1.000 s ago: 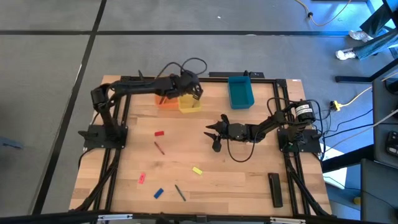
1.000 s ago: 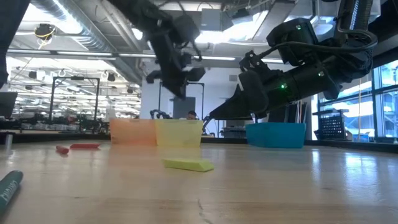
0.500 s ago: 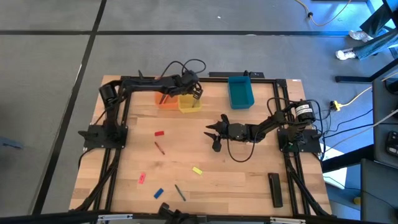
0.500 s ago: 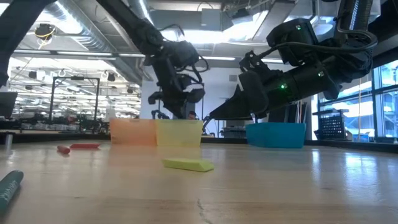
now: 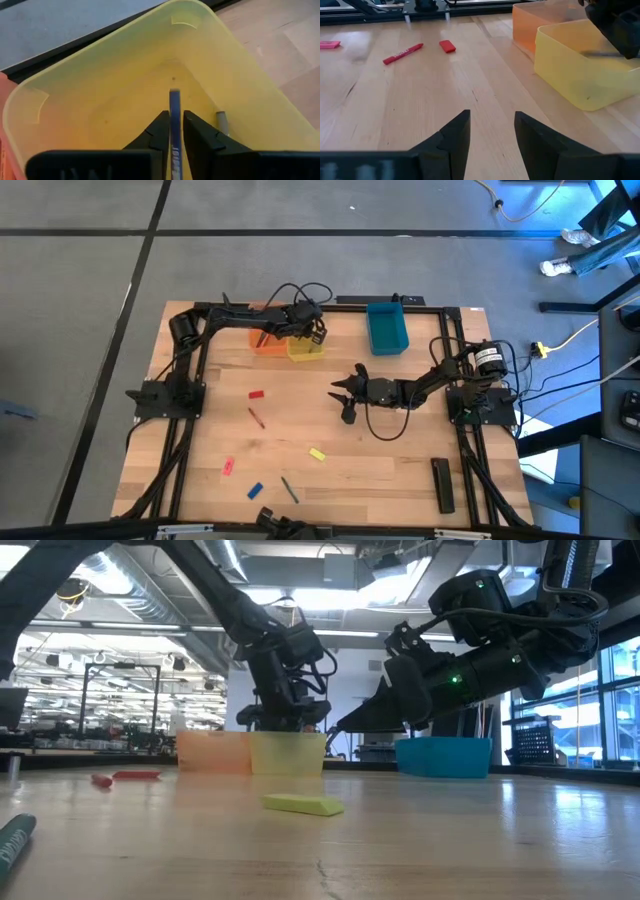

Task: Sort crayons/erasers/pens/pencils in bins
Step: Put the blue crayon into the yellow bin, then put the red crayon into the yellow bin

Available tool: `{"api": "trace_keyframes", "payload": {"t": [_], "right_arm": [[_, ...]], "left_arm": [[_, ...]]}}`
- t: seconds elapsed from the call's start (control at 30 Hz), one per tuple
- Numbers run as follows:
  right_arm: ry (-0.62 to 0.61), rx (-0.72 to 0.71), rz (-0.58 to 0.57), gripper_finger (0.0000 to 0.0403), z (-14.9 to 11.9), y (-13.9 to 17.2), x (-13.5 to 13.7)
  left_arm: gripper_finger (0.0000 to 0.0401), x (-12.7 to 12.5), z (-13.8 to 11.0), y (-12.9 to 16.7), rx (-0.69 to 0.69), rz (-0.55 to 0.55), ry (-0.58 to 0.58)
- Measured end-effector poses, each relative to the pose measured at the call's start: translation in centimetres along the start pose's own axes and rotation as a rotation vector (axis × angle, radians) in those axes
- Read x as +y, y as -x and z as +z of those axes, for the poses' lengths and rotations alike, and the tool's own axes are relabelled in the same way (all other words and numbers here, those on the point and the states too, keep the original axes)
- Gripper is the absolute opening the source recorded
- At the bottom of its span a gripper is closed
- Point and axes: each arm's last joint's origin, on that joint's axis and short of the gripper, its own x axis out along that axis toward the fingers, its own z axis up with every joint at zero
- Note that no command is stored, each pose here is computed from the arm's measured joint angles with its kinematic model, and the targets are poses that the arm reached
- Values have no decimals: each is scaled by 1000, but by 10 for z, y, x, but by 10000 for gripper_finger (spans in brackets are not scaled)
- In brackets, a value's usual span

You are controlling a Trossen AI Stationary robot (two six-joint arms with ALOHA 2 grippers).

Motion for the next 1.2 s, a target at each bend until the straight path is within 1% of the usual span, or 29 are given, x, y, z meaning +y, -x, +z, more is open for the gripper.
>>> {"api": "trace_keyframes", "payload": {"t": [0.17, 0.33, 0.43, 0.53, 0.63, 0.7, 0.77, 0.9, 0.97, 1.03, 1.1, 1.2], "right_arm": [[0, 0, 0, 157, 0, 0, 0], [0, 0, 0, 157, 0, 0, 0], [1, 0, 0, 157, 0, 0, 0], [11, 0, 0, 157, 0, 0, 0], [24, -2, 0, 157, 0, 0, 0], [26, -2, -1, 157, 0, 0, 0], [25, -2, -1, 157, 0, 0, 0], [23, -2, 0, 157, 0, 0, 0], [23, -2, 1, 157, 0, 0, 0], [24, 1, 1, 157, 0, 0, 0], [24, 3, 1, 157, 0, 0, 0], [21, 7, 35, 157, 0, 0, 1]], "left_arm": [[73, 0, 0, 0, 8, -13, 2], [88, -3, -2, 1, 14, -24, -5], [90, -6, -4, 2, 34, -48, -41], [88, -9, -3, 9, 105, -49, -90], [88, -14, -3, 25, 173, -7, -150], [87, -22, -3, 39, 176, 18, -204], [87, -29, -4, 58, 156, 46, -246], [87, -44, -8, 97, 81, 39, -302], [87, -51, -18, 117, 64, 24, -332], [87, -59, -35, 132, 83, 22, -338], [87, -66, -59, 143, 123, 31, -337], [87, -76, -98, 156, 145, 54, -347]]}}
